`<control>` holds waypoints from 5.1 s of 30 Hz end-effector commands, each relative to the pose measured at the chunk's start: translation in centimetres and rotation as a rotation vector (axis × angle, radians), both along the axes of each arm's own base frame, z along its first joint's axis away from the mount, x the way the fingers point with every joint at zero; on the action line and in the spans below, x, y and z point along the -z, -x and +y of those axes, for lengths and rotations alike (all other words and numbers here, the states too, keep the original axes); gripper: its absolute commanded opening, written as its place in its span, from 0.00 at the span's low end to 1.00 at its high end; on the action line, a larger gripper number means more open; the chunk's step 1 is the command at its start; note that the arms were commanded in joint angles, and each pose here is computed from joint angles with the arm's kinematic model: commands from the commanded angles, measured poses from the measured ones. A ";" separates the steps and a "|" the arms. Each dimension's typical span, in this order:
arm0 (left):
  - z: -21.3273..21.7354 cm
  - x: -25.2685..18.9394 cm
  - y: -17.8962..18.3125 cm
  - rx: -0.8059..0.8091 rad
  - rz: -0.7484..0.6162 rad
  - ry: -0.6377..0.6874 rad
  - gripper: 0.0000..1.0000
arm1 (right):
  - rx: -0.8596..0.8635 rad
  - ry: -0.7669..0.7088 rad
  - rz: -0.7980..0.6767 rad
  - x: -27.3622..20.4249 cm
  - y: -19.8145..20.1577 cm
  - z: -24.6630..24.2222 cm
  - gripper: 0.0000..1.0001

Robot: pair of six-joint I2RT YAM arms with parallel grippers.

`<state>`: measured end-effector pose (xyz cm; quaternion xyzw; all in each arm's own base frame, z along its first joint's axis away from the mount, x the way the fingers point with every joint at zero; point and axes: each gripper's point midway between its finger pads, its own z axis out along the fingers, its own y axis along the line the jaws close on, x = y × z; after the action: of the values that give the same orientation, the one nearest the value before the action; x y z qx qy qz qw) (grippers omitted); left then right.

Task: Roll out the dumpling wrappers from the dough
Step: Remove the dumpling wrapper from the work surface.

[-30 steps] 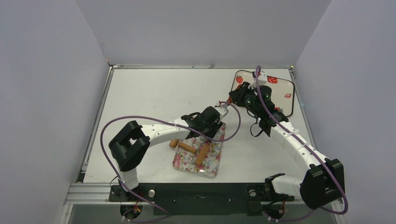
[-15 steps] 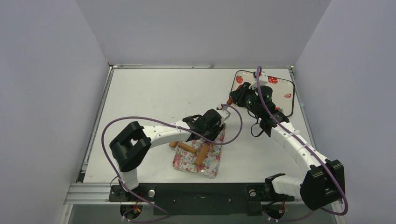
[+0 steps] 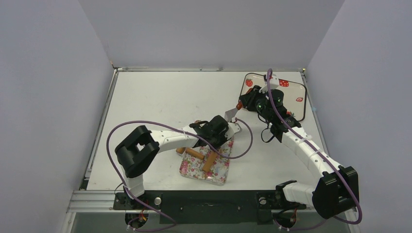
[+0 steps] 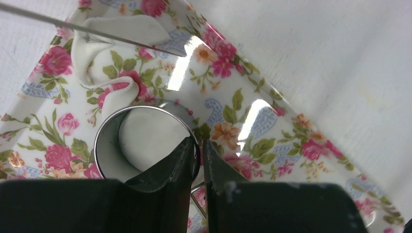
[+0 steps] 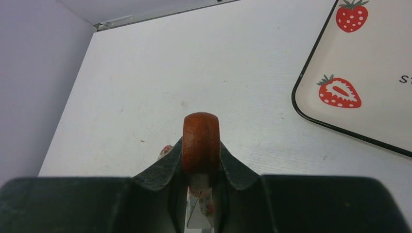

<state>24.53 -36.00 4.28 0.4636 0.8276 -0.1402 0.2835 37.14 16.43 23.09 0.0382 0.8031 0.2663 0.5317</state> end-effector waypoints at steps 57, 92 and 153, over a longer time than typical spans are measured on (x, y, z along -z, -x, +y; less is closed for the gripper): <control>7.8 -1.4 -0.8 1.443 -0.365 -0.190 0.31 | -0.107 -0.130 -0.175 -8.7 2.2 3.3 0.00; 1.0 -4.2 -1.9 -0.097 0.007 0.090 0.32 | -0.008 -0.018 -0.004 -0.6 0.9 2.9 0.00; 4.9 -2.9 -0.5 1.062 -0.201 -0.045 0.03 | 0.094 0.002 -0.102 -6.3 0.9 -1.2 0.00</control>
<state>24.18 -28.32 5.35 0.8521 0.4485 -0.1790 0.2016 36.68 14.40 24.00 0.0549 0.8180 0.1844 0.5420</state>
